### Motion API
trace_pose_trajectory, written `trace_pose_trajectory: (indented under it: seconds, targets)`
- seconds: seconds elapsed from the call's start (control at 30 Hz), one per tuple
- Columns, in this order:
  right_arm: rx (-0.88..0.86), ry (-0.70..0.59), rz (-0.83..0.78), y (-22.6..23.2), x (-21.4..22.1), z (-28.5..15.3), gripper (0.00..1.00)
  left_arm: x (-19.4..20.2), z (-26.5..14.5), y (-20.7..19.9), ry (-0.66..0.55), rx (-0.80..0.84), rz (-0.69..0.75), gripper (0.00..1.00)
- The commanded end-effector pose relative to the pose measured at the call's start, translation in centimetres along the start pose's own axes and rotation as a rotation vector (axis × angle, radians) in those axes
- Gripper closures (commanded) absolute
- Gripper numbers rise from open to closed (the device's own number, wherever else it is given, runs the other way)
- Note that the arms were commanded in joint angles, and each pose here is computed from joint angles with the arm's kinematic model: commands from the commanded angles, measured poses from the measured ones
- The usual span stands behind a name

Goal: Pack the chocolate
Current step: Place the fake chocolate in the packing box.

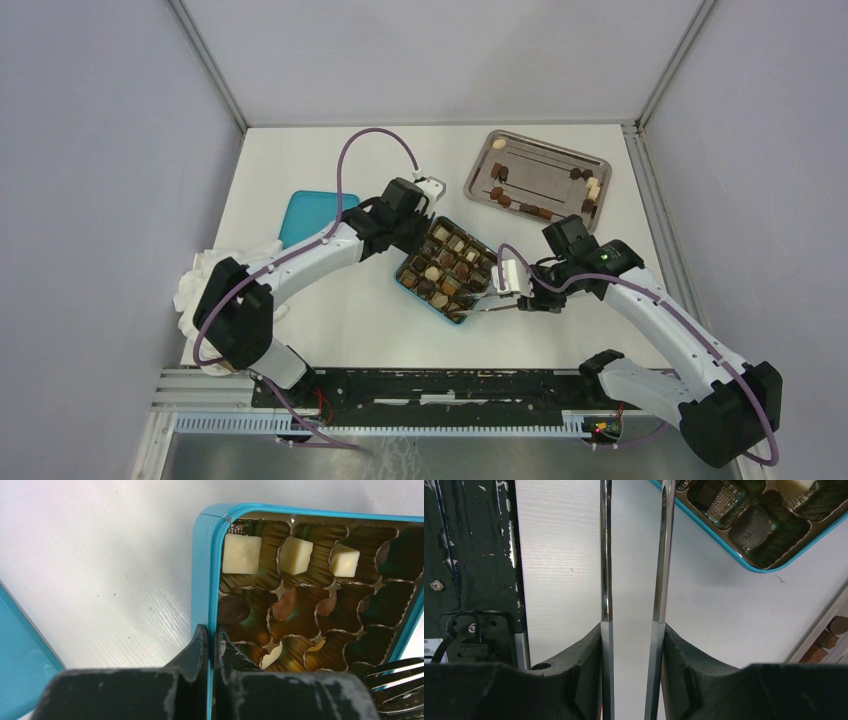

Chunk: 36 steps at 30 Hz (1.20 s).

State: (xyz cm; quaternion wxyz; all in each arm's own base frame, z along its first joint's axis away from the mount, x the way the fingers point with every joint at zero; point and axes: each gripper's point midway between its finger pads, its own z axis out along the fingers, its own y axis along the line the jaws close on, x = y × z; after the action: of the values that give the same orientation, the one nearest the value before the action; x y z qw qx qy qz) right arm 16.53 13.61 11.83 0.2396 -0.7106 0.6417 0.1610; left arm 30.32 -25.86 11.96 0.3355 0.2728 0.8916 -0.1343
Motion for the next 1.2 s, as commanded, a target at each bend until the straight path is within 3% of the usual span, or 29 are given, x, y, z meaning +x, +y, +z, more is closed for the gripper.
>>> trace_pose_trajectory:
  seconds: [0.0, 0.43, 0.67, 0.93, 1.17]
  targets:
    - [0.033, -0.033, -0.021, -0.8, -1.1, -0.4, 0.56, -4.4, -1.7, -1.0, -0.159, 0.05, 0.02, 0.98]
    - [0.063, -0.17, -0.022, -1.9, -4.8, -2.2, 0.59, -4.5, -1.8, -1.0, -0.164, 0.05, 0.02, 0.98]
    - [0.145, -0.354, 0.087, -5.5, -6.4, -6.0, 0.65, -4.6, -2.2, -1.0, -0.172, 0.045, 0.022, 0.98]
    - [0.348, -0.554, 0.365, -10.9, -3.0, -10.1, 0.68, -4.8, -2.8, -1.1, -0.195, 0.048, 0.036, 0.98]
    - [0.6, -0.627, 0.625, -13.7, 3.2, -11.9, 0.68, -6.3, -5.8, -2.5, -0.344, 0.054, 0.12, 0.98]
